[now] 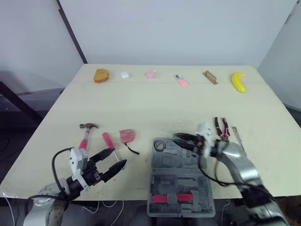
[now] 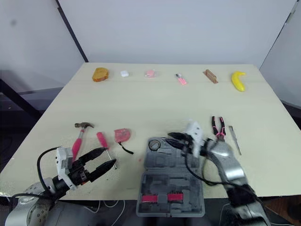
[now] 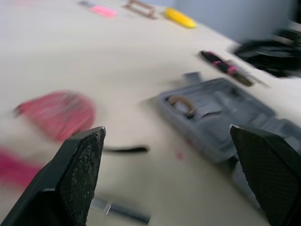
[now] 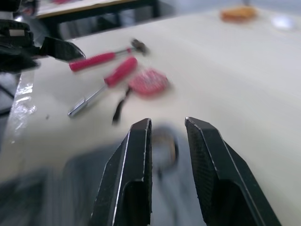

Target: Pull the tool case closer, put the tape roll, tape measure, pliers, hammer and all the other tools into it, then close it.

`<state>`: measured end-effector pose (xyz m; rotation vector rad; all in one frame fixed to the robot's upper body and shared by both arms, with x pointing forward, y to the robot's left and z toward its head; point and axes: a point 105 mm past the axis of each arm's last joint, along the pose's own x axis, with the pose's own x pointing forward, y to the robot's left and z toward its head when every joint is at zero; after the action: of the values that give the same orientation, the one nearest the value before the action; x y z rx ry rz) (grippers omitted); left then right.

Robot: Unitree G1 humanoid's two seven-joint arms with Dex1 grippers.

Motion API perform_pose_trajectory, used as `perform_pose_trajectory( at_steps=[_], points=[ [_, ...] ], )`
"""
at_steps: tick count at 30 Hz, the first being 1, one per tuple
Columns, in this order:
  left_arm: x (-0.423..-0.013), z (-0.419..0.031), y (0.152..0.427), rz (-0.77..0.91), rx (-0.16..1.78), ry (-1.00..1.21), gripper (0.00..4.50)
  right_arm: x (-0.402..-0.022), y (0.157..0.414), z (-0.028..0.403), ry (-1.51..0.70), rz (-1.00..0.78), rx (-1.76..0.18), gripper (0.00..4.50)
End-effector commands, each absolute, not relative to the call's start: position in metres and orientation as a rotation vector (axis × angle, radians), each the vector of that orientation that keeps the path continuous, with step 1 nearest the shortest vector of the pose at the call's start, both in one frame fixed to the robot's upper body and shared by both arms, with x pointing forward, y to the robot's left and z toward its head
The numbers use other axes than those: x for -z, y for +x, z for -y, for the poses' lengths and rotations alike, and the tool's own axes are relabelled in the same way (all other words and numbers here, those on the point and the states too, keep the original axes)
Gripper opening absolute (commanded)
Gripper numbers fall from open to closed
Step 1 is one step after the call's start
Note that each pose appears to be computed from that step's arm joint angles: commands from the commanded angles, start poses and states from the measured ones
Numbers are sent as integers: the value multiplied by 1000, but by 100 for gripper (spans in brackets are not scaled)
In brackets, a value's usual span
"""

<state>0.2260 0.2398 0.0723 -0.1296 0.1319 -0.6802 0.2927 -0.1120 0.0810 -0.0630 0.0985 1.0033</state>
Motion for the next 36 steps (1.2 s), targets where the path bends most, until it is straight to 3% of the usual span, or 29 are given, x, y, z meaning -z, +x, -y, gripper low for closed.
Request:
perform_pose_trajectory(
  at_steps=[1, 6, 12, 18, 21, 25, 28, 31, 36],
  points=[
    [-81, -251, 223, -120, 594, -112, 450, -92, 279, 166, -71, -67, -828, 206],
    [-87, -273, 203, -170, 453, -120, 450, -74, 222, 258, -72, -168, -565, 443],
    [-100, -276, 186, -197, 369, -136, 450, -61, 183, 303, -62, -246, -424, 443],
    [-107, -252, 188, -201, 377, -141, 450, -63, 183, 305, -52, -246, -421, 443],
    [-116, -232, 194, -177, 400, -144, 450, -78, 195, 284, -49, -193, -509, 443],
    [-124, -194, 215, -152, 437, -142, 450, -117, 221, 218, -48, -89, -779, 443],
    [-130, -193, 226, -164, 440, -156, 450, -139, 229, 186, -58, -46, -908, 443],
    [-120, -210, 244, -265, 321, -86, 450, -155, 227, 158, -110, -9, -1049, 443],
    [-120, -227, 264, -322, 224, -94, 450, -166, 221, 136, -144, 2, -1204, 443]
  ],
)
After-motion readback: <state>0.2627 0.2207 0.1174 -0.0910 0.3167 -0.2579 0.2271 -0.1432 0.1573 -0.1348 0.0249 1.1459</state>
